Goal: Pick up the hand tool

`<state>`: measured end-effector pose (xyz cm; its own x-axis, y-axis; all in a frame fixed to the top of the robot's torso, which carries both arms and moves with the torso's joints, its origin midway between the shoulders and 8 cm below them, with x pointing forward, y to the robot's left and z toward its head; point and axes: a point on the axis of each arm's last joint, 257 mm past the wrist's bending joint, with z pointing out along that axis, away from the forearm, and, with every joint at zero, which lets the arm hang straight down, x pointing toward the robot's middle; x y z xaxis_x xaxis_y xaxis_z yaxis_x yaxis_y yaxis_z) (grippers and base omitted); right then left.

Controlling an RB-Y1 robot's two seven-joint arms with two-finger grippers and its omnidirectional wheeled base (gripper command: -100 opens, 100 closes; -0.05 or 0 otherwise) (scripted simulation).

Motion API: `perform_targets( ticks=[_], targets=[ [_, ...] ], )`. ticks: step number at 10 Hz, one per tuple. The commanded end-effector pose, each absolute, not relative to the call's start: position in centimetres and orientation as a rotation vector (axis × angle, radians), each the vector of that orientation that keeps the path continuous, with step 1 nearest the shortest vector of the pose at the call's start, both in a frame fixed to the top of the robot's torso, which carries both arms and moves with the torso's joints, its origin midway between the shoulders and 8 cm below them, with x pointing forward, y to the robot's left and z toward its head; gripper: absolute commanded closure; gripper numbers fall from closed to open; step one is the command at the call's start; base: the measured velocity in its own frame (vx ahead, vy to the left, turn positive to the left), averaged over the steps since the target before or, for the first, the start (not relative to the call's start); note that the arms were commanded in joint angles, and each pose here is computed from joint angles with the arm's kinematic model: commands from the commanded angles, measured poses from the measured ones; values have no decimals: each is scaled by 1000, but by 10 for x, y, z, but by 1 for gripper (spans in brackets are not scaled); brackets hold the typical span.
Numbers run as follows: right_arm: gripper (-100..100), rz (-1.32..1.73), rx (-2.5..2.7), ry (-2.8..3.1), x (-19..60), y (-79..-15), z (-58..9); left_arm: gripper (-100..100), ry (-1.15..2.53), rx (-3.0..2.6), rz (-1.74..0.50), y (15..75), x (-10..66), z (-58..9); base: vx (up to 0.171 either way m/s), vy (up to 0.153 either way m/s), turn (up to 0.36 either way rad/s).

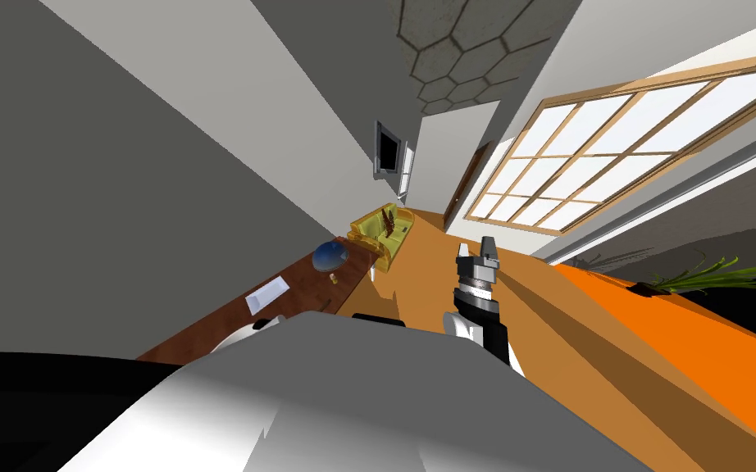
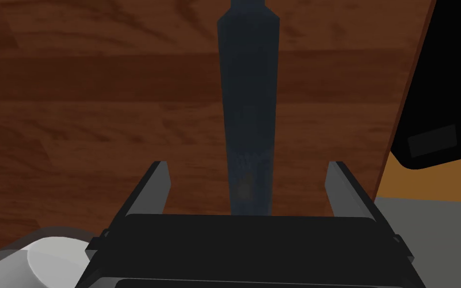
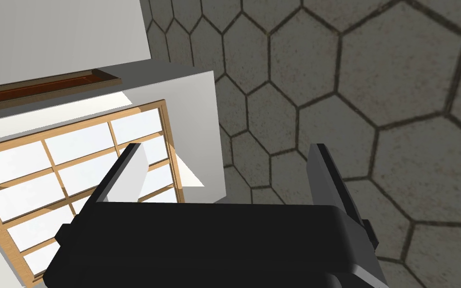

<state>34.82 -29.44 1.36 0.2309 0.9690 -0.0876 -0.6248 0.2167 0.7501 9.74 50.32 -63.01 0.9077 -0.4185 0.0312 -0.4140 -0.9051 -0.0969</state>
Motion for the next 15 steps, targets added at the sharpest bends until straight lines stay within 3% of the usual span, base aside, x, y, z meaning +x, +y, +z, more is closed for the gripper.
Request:
perform_targets(
  ticks=[1, 2, 3, 4, 12, 13, 15],
  targets=[
    [0, 1212, 661, 634, 348, -294, 14, -100, 633, -3003, -63, 501, 92, -631, -19, 34, -10],
    [0, 1212, 661, 634, 348, -294, 14, -100, 634, -3000, -67, 502, 94, -631, -6, 13, -1],
    [0, 1212, 661, 634, 348, -294, 14, 0, 634, -3001, -66, 502, 93, -631, 0, 0, 0],
    [0, 1212, 661, 634, 348, -294, 14, -100, 619, -3004, -64, 492, 97, -637, -28, 39, -42],
    [0, 1212, 661, 634, 348, -294, 14, -100, 586, -3013, -62, 460, 112, -652, -38, 56, -37],
    [0, 1212, 661, 634, 348, -294, 14, 100, 584, -3011, -63, 460, 112, -652, -4, 6, 1],
    [0, 1212, 661, 634, 348, -294, 14, 100, 584, -3016, -60, 458, 111, -653, 0, 0, 0]
  ],
)
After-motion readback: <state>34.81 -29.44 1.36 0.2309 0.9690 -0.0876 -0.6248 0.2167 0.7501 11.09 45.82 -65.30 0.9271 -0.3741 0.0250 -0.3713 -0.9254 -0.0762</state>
